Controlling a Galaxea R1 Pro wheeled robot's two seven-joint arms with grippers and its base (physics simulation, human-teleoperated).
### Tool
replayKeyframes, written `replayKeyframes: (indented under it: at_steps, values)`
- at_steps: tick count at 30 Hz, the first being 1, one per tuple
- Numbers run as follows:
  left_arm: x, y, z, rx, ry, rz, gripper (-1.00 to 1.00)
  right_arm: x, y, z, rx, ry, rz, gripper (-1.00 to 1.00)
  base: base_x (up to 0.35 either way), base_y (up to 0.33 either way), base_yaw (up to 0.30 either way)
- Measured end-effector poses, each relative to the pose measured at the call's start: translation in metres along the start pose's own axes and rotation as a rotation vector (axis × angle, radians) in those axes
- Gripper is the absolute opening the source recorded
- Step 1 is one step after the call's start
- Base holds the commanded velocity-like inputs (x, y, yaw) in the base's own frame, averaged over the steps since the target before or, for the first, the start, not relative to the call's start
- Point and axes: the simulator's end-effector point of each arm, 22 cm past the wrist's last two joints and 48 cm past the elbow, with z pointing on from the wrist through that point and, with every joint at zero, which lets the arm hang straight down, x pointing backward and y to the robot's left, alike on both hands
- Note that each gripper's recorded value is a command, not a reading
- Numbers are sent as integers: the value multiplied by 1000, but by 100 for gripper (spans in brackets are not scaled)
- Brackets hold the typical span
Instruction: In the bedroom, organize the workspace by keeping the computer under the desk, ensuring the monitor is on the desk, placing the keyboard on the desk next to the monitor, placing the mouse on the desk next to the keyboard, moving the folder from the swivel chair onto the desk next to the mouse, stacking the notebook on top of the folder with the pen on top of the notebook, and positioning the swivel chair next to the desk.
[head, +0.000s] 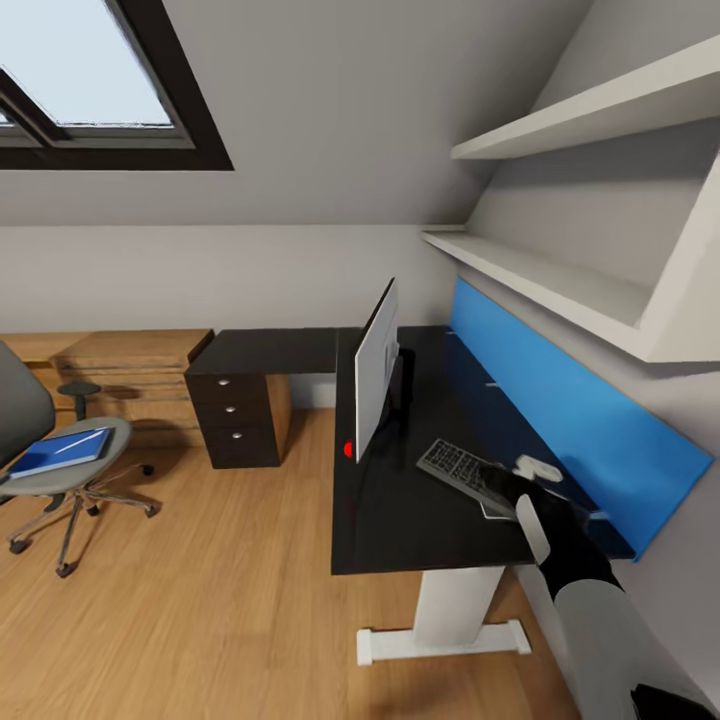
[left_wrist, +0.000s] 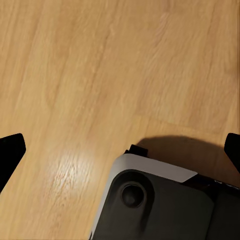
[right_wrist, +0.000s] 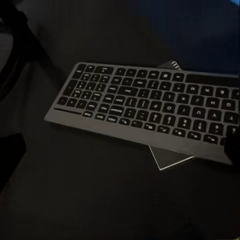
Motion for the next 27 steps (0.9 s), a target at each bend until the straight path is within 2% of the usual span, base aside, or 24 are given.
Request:
replayKeyframes:
  at_steps: [8,10,13,15,17,22,27]
  values:
    - [0,1,0,-4,0,-2,100,-3,2,1,-10,-26,-20,100,320,0,0]
    - [0,2,0,-5,0,-2,100,9,1,5,4,-22,-77,100,321,0,0]
    - [0,3,1,-6,0,-3,100,24,-1,8,15,-5,-116,100,321,0,0]
    - [0,3,1,-6,0,-3,100,30,-3,11,19,-10,-137,100,301,0,0]
    - [0,3,1,-6,0,-3,100,25,4,19,22,-32,-194,100,256,0,0]
    - [0,3,1,-6,0,-3,100,34,10,28,18,-16,-235,100,233,0,0]
    - [-1,4,1,-8,-1,-2,100,39,9,30,18,-10,-242,100,289,0,0]
